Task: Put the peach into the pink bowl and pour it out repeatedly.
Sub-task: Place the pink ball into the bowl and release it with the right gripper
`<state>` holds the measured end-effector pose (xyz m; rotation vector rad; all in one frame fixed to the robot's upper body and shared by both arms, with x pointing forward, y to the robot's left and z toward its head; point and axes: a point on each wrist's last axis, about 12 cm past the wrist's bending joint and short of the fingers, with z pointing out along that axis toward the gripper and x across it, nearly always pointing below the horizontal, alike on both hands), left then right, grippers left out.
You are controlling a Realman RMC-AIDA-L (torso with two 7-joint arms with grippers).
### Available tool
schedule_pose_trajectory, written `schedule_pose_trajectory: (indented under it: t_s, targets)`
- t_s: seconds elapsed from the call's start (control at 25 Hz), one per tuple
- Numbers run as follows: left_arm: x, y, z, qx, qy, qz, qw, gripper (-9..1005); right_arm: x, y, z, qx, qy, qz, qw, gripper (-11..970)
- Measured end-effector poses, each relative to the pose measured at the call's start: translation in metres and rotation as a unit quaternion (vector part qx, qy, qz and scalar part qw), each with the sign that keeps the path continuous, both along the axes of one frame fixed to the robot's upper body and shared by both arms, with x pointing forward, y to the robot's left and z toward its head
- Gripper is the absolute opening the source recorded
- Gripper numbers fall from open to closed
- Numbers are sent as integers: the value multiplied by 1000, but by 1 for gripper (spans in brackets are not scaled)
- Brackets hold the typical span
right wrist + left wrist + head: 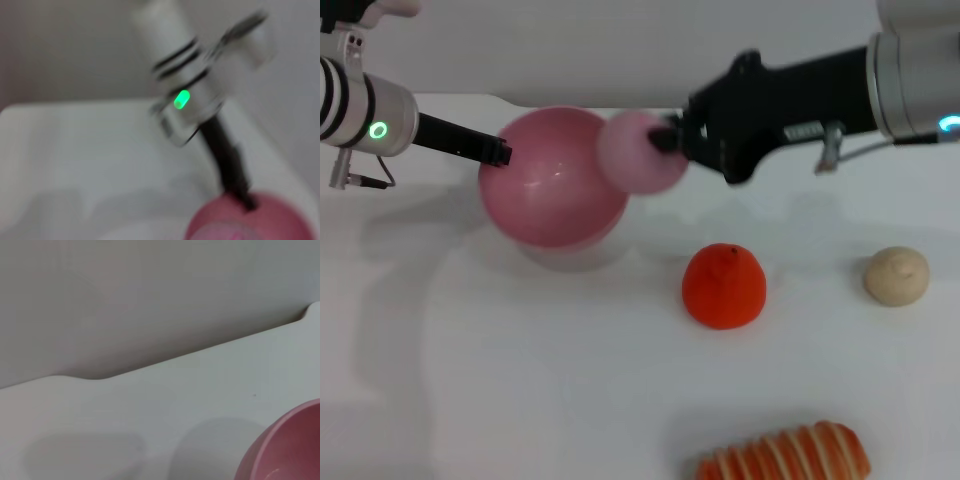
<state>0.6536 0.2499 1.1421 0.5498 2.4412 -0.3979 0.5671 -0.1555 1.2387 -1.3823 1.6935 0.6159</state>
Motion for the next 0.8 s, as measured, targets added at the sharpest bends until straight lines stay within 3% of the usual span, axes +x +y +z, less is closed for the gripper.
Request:
schedule_pose_trajectory:
  t_s: [0.4,0.8]
  targets:
    - [-2,-17,1,-5,-6,-25,1000,131,30,26,-22,24,-32,-63,997,78]
    - [-2,-30,4,-8,-14,-42,999,132,44,40,-37,12,-17,-61,998,102]
